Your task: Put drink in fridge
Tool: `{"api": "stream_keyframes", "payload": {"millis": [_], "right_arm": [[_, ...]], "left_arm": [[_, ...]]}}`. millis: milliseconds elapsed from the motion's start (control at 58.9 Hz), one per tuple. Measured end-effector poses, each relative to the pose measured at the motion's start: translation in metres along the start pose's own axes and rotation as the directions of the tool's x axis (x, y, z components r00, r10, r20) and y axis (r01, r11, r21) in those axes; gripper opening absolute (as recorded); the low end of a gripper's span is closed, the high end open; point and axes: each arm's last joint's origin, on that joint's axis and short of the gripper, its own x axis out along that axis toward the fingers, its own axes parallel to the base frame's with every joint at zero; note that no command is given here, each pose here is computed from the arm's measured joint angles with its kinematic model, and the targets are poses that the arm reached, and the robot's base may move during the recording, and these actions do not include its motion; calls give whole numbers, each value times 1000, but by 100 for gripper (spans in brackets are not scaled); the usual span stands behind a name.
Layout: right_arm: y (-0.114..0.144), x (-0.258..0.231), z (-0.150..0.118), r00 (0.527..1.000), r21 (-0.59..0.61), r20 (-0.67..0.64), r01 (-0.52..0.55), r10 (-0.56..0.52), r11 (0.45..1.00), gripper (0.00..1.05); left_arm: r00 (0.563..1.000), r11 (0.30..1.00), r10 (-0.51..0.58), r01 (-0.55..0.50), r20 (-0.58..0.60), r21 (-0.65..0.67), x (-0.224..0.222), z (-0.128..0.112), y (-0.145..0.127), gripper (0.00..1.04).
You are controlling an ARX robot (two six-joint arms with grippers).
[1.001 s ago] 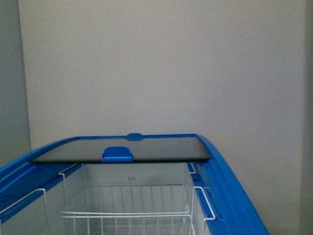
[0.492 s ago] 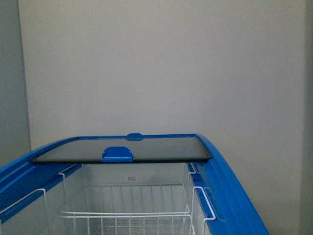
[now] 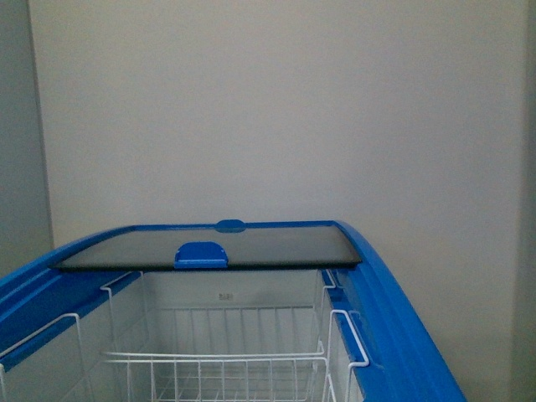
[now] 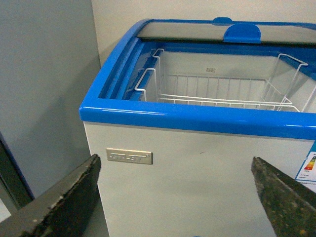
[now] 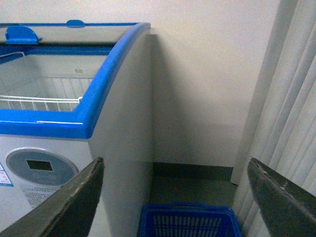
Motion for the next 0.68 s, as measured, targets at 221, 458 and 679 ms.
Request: {"api": "stream_keyframes", "payload": {"millis": [221,458,679], "right_arm": [[0,0,0,1000,0,0,0,0,1000,97],[0,0,0,1000,0,0,0,0,1000,97],[0,0,0,1000,0,0,1,-1,1000,97]], "left_arm": [[1000,1000,0,0,0,0,0,0,0,97],[1000,1000,0,0,0,0,0,0,0,97],[1000,1000,0,0,0,0,0,0,0,97]]}}
